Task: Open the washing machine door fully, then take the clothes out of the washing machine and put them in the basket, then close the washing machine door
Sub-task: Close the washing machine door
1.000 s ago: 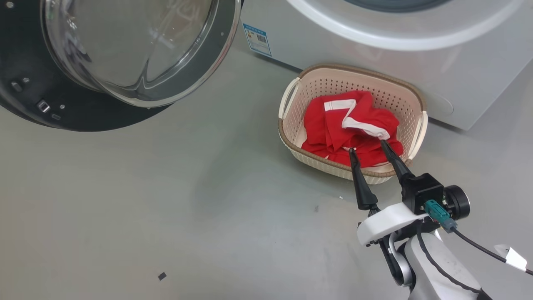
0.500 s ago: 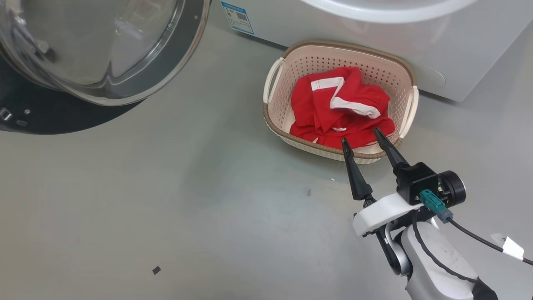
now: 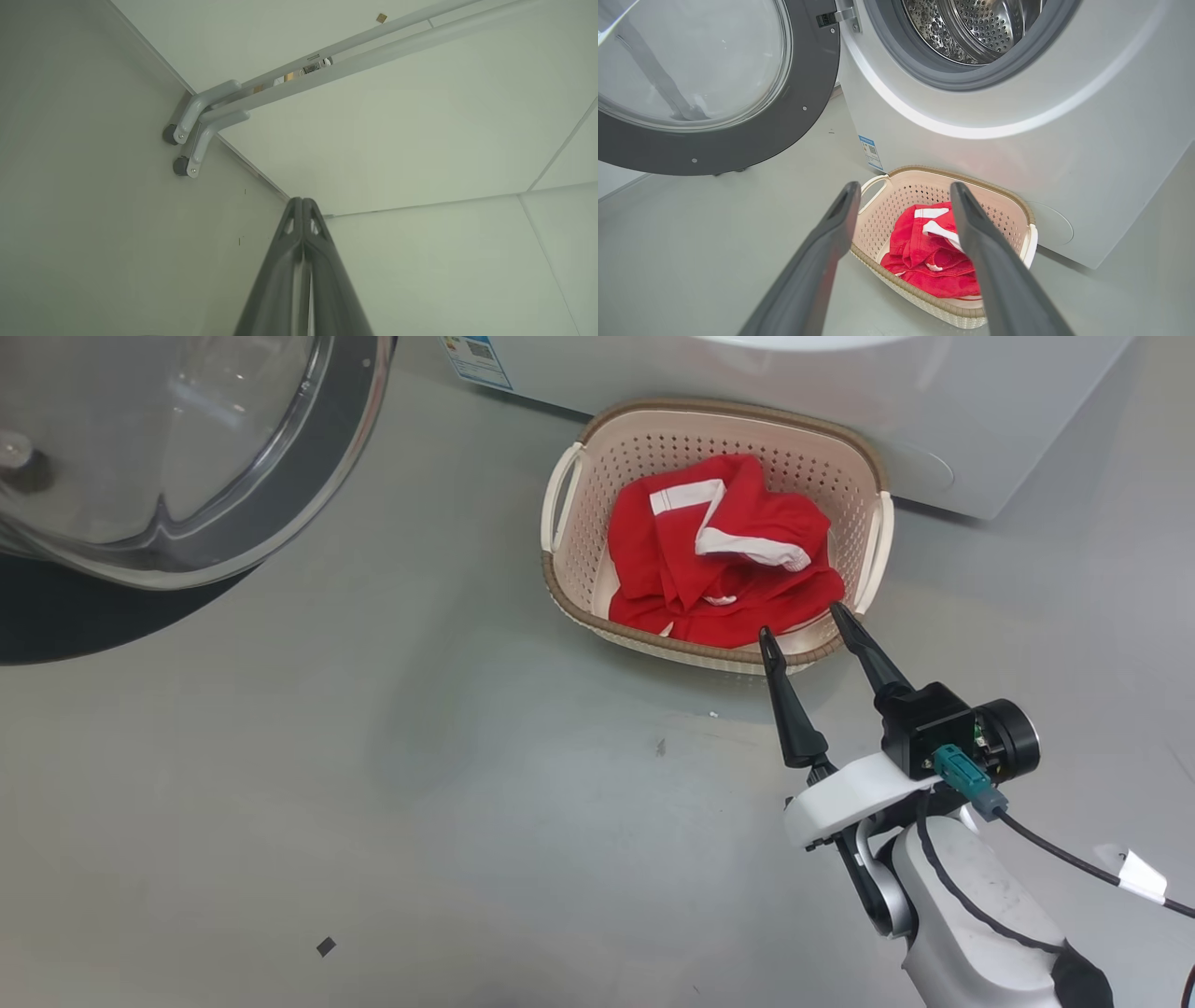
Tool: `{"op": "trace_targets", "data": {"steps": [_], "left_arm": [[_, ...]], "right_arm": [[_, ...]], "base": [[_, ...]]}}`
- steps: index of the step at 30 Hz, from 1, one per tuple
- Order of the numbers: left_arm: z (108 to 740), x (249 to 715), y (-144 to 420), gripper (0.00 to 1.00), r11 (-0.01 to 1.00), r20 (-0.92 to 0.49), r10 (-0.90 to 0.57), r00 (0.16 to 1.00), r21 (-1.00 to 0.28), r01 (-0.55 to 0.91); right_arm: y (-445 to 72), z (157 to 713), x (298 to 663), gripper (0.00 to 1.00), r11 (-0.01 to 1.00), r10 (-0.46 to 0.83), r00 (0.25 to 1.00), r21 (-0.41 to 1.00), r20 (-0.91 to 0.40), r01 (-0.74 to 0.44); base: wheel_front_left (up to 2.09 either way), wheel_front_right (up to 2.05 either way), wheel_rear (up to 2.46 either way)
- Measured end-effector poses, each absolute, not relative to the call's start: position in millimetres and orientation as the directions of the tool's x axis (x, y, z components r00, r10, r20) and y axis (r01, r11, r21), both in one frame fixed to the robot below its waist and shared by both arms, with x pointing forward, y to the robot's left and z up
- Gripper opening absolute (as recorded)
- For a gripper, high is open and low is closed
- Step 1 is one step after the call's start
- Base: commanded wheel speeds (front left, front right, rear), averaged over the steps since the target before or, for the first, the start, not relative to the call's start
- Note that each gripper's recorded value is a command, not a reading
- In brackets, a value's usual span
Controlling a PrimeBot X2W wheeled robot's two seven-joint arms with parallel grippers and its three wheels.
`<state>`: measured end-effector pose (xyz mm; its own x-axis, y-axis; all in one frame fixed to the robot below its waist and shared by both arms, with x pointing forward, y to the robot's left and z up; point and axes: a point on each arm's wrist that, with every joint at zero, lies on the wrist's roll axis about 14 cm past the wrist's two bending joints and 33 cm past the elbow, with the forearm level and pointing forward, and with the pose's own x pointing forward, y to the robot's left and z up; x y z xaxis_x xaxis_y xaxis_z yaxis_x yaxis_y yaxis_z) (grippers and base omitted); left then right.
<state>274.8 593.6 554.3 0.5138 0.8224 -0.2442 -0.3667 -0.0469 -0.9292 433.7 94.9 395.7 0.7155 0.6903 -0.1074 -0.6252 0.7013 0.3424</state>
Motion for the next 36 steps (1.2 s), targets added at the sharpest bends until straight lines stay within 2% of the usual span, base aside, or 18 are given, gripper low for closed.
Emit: {"op": "trace_targets", "data": {"steps": [14, 28, 36], "left_arm": [[536.4, 355.6, 554.5, 0.0, -0.081, -0.324, 0.587, 0.742, -0.935, -0.345], [523.8, 378.4, 531.3, 0.0, -0.098, -0.377, 0.448, 0.811, -0.922, -0.374], [524.0, 380.6, 523.7, 0.0, -0.067, -0.393, 0.376, 0.839, -0.915, -0.398]], "right_arm": [[80.3, 390.4, 440.5, 1.0, 0.736, 0.654, 0.746, 0.333, -0.126, -0.589], [76.6, 391.2, 441.4, 1.0, 0.744, 0.644, 0.754, 0.331, -0.127, -0.58], [76.2, 392.9, 442.3, 1.0, 0.749, 0.638, 0.76, 0.33, -0.125, -0.575]], "base": [[0.0, 0.0, 0.0], [0.0, 0.0, 0.0], [0.0, 0.0, 0.0]]}}
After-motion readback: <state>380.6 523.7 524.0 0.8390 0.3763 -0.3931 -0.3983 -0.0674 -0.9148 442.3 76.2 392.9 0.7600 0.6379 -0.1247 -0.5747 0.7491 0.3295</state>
